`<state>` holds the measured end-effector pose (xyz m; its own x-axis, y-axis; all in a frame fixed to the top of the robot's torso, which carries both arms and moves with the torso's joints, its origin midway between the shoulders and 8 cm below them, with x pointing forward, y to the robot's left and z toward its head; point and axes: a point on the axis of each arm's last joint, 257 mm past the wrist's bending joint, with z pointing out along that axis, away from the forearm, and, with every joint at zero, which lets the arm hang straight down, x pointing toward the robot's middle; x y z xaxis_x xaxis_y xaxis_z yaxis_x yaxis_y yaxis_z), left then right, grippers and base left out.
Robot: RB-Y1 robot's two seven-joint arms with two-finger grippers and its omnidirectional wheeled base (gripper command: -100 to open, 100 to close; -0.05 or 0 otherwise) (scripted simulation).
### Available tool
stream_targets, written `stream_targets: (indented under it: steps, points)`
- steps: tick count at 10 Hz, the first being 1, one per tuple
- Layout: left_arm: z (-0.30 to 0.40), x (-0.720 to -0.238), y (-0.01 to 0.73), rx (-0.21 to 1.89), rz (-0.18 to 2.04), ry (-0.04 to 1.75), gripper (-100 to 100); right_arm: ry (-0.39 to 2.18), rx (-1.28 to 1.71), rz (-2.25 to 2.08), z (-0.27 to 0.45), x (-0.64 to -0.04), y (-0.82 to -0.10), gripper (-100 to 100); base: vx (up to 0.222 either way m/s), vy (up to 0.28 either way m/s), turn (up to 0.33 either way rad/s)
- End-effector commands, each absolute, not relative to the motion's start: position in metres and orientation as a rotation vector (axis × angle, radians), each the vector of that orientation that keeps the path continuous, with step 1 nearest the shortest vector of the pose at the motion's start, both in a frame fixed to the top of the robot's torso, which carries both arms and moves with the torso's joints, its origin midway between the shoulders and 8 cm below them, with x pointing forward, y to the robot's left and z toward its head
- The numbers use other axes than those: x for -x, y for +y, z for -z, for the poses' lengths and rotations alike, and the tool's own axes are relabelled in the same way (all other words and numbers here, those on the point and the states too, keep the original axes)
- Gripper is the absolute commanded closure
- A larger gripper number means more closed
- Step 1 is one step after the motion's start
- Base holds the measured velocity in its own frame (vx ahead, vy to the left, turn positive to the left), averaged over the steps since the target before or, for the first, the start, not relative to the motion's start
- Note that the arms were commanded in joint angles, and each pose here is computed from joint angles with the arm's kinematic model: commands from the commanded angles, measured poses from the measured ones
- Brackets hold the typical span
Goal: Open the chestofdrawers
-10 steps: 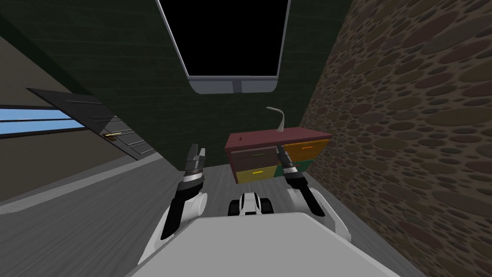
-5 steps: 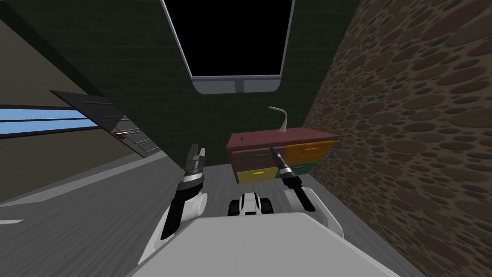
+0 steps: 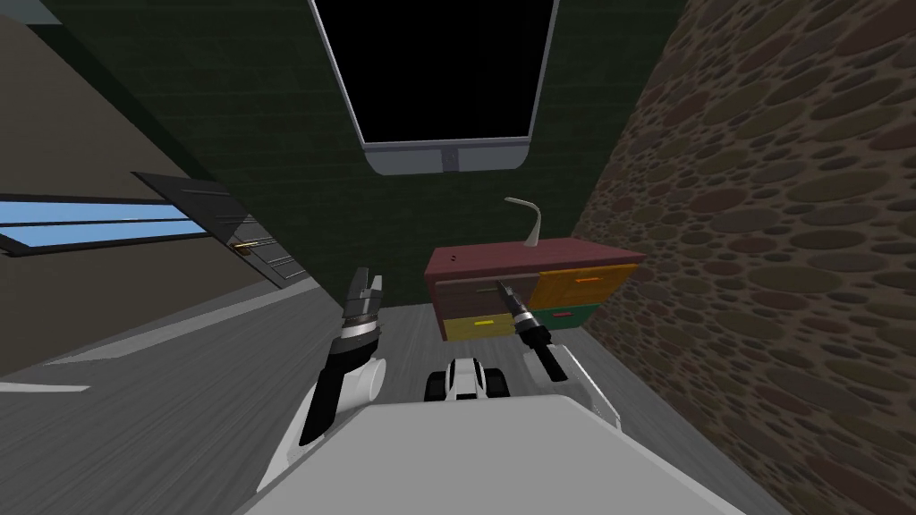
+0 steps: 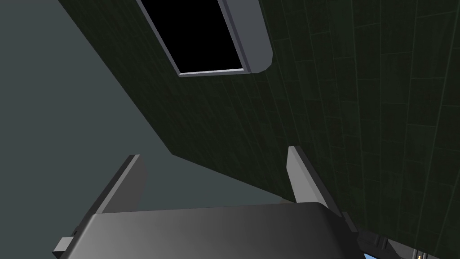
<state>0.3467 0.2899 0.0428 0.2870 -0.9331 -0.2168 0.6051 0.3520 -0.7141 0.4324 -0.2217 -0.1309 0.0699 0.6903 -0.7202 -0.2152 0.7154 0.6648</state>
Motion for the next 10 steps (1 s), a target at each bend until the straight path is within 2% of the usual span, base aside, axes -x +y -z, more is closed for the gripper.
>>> stream_targets:
  steps: [1,10]
  points:
    - [-0.043,-0.347,0.290,0.565,1.103,0.688,0,1.412,-0.412,-0.626,0.154,-0.437,-0.220,-100,0.006,0.001,0.081]
    - [-0.043,-0.347,0.290,0.565,1.103,0.688,0,1.642,-0.253,-0.275,0.239,-0.447,-0.220,-100,0.010,0.001,0.065]
